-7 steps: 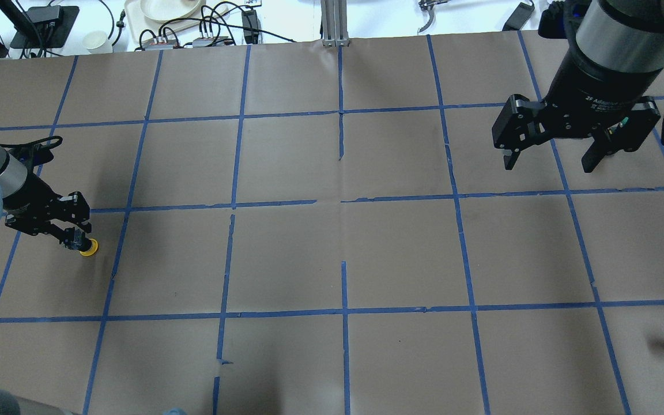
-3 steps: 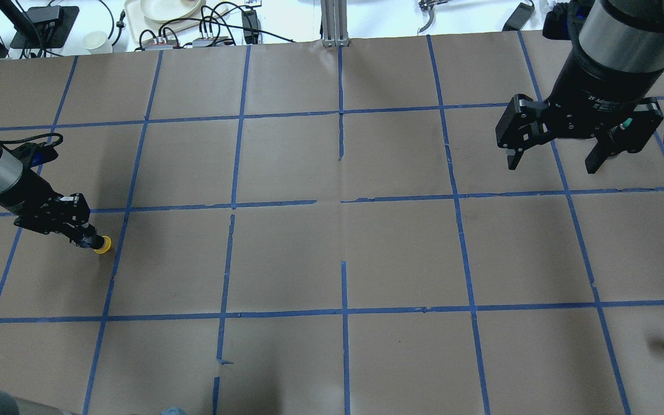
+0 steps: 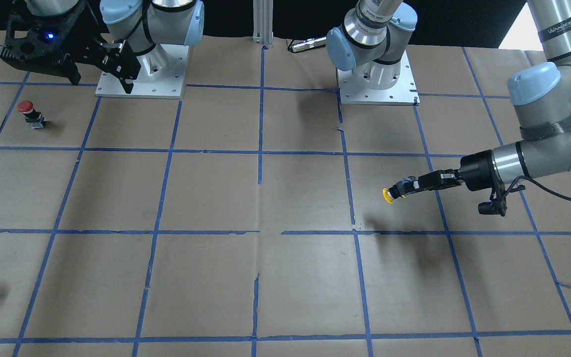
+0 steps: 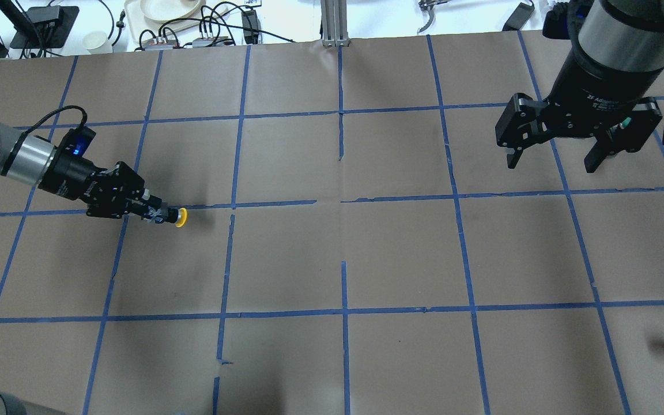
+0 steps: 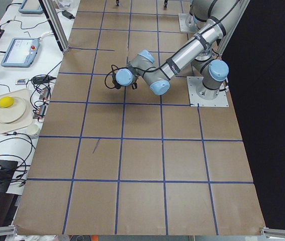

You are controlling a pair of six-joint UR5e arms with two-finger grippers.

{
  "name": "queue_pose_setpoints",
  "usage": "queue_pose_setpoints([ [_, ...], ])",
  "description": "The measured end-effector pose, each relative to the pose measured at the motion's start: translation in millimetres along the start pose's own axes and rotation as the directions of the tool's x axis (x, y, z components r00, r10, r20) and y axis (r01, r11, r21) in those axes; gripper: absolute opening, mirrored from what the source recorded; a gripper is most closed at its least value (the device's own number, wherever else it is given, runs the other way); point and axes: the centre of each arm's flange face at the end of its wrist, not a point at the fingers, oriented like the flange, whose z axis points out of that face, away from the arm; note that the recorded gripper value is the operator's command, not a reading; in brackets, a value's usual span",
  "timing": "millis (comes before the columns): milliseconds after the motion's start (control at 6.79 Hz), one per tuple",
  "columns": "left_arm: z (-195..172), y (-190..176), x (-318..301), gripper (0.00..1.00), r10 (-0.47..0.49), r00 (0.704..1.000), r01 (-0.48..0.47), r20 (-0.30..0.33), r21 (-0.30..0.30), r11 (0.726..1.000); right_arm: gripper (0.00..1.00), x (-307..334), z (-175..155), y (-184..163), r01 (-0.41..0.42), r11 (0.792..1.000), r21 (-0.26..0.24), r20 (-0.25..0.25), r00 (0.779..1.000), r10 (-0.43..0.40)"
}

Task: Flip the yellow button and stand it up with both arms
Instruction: 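Lift the yellow button with the left gripper and carry it toward the right gripper, then hold the yellow button up with the left gripper while the right gripper approaches its cap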

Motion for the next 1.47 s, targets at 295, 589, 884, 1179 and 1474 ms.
queue_pose_setpoints([
  [295,70.7,4.6,89.4,0.15,0.034,0.953,-0.041,-0.302,-0.015,0.999,1.00,9.7,5.3,-19.6,-0.074,0.996,-0.042,0.156,0.984,0.080],
  [589,134.9,28.0,172.6,0.15,0.063,0.836,-0.089,-0.545,-0.022,0.996,1.00,22.2,1.1,-35.8,-0.162,0.983,-0.089,0.393,0.901,0.184],
  [884,176.6,51.9,228.0,0.15,0.079,0.709,-0.129,-0.700,-0.019,0.991,1.00,12.7,4.6,-52.0,-0.224,0.955,-0.192,0.556,0.778,0.294],
  [1179,190.7,64.1,256.1,0.15,0.127,0.618,-0.181,-0.776,0.017,0.983,1.00,4.9,-2.6,-59.3,-0.268,0.921,-0.281,0.648,0.655,0.388],
  [1474,200.1,74.8,269.3,0.15,0.140,0.589,-0.208,-0.796,0.017,0.978,1.00,14.0,-12.4,-64.0,-0.305,0.890,-0.338,0.697,0.555,0.455],
])
